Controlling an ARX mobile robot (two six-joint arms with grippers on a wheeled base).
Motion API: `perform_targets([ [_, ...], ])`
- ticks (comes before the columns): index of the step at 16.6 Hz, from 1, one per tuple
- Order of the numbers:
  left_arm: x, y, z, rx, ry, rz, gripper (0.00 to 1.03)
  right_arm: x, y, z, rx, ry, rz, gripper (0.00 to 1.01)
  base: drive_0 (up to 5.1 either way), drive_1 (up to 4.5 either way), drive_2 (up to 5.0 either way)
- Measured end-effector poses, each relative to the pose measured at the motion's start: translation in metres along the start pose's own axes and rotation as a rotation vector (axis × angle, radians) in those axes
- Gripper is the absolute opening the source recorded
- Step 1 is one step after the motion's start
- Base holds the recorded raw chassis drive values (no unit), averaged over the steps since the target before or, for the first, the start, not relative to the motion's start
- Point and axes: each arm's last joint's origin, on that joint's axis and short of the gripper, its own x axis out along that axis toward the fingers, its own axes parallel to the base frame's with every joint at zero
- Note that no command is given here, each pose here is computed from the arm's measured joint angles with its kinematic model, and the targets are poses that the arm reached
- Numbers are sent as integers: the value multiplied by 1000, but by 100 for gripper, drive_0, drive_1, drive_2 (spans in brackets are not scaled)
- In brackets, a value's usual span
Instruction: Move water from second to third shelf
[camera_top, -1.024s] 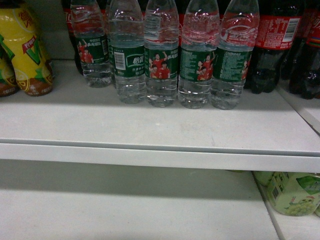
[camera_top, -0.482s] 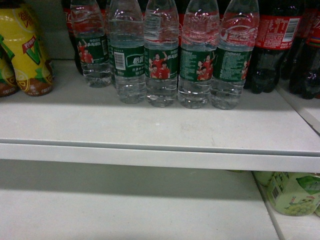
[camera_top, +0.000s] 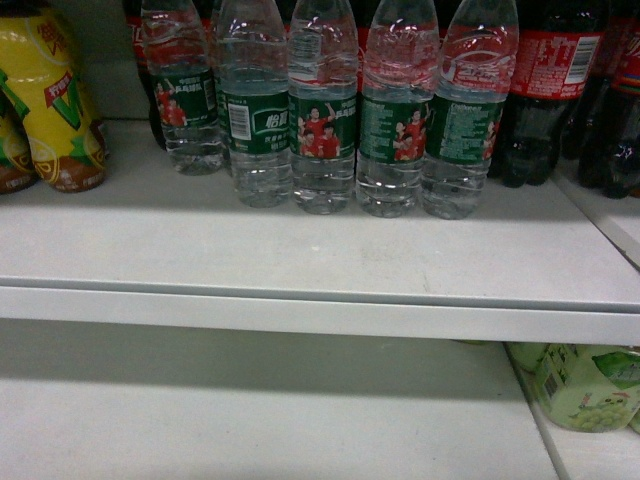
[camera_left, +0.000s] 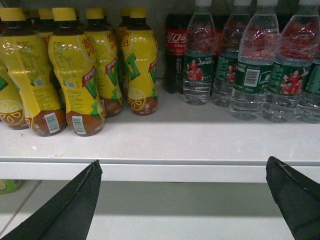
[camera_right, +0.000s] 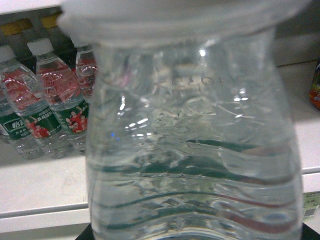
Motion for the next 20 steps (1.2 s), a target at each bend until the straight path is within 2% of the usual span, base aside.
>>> perform_targets([
  [20,0,0,0,0,-4,-1,98,0,0,1,4,-9,4,44,0,0,0],
])
